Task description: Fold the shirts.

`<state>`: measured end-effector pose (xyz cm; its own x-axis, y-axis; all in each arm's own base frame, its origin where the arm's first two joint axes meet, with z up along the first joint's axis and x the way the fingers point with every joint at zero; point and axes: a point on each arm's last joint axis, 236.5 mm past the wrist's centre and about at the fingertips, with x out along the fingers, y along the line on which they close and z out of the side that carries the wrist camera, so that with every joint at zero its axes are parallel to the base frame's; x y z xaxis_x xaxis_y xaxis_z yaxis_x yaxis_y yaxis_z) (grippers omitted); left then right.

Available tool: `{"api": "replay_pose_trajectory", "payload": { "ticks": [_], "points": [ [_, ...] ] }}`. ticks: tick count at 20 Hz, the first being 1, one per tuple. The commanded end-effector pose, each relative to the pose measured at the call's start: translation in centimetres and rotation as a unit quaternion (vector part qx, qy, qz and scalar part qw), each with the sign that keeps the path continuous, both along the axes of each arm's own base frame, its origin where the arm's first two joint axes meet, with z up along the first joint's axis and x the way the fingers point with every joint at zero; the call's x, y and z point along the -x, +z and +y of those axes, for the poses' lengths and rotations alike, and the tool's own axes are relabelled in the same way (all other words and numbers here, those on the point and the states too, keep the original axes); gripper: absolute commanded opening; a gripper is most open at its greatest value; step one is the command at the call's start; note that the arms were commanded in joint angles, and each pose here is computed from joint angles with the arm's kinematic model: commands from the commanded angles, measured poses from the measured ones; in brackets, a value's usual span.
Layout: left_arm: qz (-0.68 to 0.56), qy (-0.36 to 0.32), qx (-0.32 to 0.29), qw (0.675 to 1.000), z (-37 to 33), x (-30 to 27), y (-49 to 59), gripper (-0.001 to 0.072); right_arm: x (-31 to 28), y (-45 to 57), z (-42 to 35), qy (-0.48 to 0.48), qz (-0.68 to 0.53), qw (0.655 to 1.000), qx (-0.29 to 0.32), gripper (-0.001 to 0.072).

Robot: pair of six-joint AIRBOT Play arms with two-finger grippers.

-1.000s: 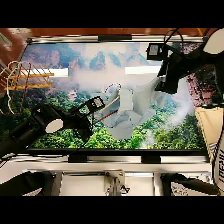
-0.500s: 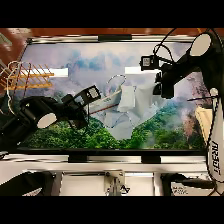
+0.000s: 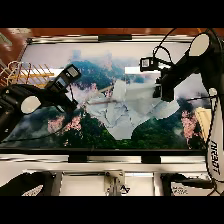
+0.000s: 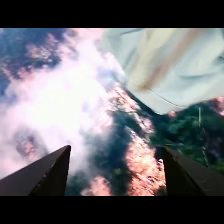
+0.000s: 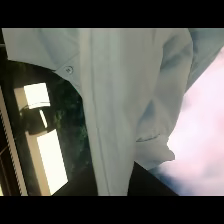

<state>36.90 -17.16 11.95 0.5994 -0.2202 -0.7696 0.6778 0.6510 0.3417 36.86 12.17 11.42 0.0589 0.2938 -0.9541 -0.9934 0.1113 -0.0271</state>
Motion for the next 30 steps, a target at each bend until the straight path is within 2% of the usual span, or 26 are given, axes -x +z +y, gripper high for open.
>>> {"api": "replay_pose_trajectory", "payload": {
  "ticks": [1,6,7,9,10,12,15,17,18,22,25,28,30],
  "points": [
    [-0.031,0.027,0.009,0.999,1.9,-1.7,2.7,0.0720,0.2,0.1,-0.1,-0.023,0.008,1.000,-0.001,0.0063],
    [-0.030,0.039,0.014,0.999,2.4,-1.5,4.5,0.0720,0.3,0.6,0.3,-0.047,0.012,0.999,-0.012,0.0063],
    [-0.009,0.064,0.023,0.998,2.9,-1.1,4.0,0.0720,0.4,0.8,0.3,-0.056,0.013,0.998,-0.013,0.0063],
    [0.043,0.161,0.063,0.984,5.3,-0.4,2.5,0.0719,0.4,1.3,0.3,-0.071,0.009,0.997,-0.016,0.0063],
    [0.072,0.206,0.099,0.971,6.2,-0.2,1.5,0.0718,0.4,1.7,0.3,-0.074,0.002,0.997,-0.018,0.0063],
    [0.144,0.235,0.194,0.941,4.9,0.8,-0.9,0.0715,0.2,2.6,0.4,-0.089,-0.015,0.996,-0.027,0.0063],
    [0.219,0.232,0.319,0.893,-0.6,2.0,-4.4,0.0714,0.2,4.0,0.5,-0.120,-0.030,0.992,-0.039,0.0063],
    [0.238,0.224,0.376,0.867,-5.0,2.7,-6.2,0.0702,0.4,4.6,0.5,-0.139,-0.031,0.989,-0.044,0.0063],
    [0.244,0.220,0.387,0.862,-6.9,3.2,-7.3,0.0648,0.5,4.8,0.4,-0.149,-0.030,0.987,-0.046,0.0062],
    [0.253,0.219,0.427,0.840,-13.6,3.5,-9.8,0.0647,0.8,5.5,0.4,-0.179,-0.028,0.982,-0.053,0.0062],
    [0.253,0.238,0.450,0.823,-15.7,2.7,-11.0,0.0648,1.0,6.0,0.4,-0.180,-0.033,0.982,-0.056,0.0063],
    [0.242,0.253,0.447,0.823,-15.8,1.2,-12.5,0.0647,1.2,6.3,0.5,-0.182,-0.035,0.981,-0.060,0.0063],
    [0.233,0.236,0.435,0.837,-16.1,0.7,-12.9,0.0645,1.3,6.4,0.7,-0.183,-0.032,0.980,-0.065,0.0062]
  ]
}}
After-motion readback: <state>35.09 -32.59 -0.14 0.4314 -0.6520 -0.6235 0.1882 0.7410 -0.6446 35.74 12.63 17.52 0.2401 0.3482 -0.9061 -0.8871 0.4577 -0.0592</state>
